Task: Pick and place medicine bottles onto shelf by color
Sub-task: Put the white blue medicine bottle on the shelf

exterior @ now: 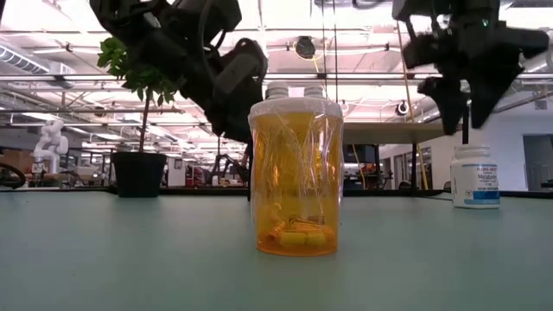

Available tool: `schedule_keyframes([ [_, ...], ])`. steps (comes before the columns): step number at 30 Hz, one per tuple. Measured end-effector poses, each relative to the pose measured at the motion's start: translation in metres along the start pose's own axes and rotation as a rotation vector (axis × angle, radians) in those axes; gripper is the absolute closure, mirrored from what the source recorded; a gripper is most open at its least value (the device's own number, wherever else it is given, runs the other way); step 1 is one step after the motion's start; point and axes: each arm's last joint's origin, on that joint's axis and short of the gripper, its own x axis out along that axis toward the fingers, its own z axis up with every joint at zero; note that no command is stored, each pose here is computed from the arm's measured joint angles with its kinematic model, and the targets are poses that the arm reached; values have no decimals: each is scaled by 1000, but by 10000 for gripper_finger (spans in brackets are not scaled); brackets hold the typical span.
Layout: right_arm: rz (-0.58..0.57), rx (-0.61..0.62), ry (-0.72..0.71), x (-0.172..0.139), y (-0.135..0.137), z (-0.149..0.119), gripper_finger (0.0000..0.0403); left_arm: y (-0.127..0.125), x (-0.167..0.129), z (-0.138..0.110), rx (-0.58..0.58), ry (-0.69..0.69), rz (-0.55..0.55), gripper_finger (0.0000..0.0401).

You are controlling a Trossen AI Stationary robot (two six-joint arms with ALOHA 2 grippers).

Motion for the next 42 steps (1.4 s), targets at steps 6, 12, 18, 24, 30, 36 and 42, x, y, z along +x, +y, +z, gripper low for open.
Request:
schedule_keyframes([
  [6, 0, -43, 132, 18, -1, -1, 140, -3, 18, -13, 3, 6, 35, 111],
  [12, -1, -60, 122, 24, -1, 5, 140, -4, 27, -20, 20, 16, 33, 111],
  [18, -45, -81, 120, 25, -2, 6, 140, -5, 28, -15, 50, -35, 23, 111],
  [24, -84, 63, 90, 25, -3, 9, 140, -5, 28, -14, 57, -52, 19, 111],
  [30, -85, 139, 74, 24, -3, 9, 140, -5, 28, -13, 72, -59, 20, 111],
  [36, -144, 129, 167, 20, -4, -3, 140, -5, 27, -11, 78, -74, 17, 111],
  [42, -135, 222, 221, 19, -2, -8, 140, -5, 28, -11, 82, -77, 18, 111],
])
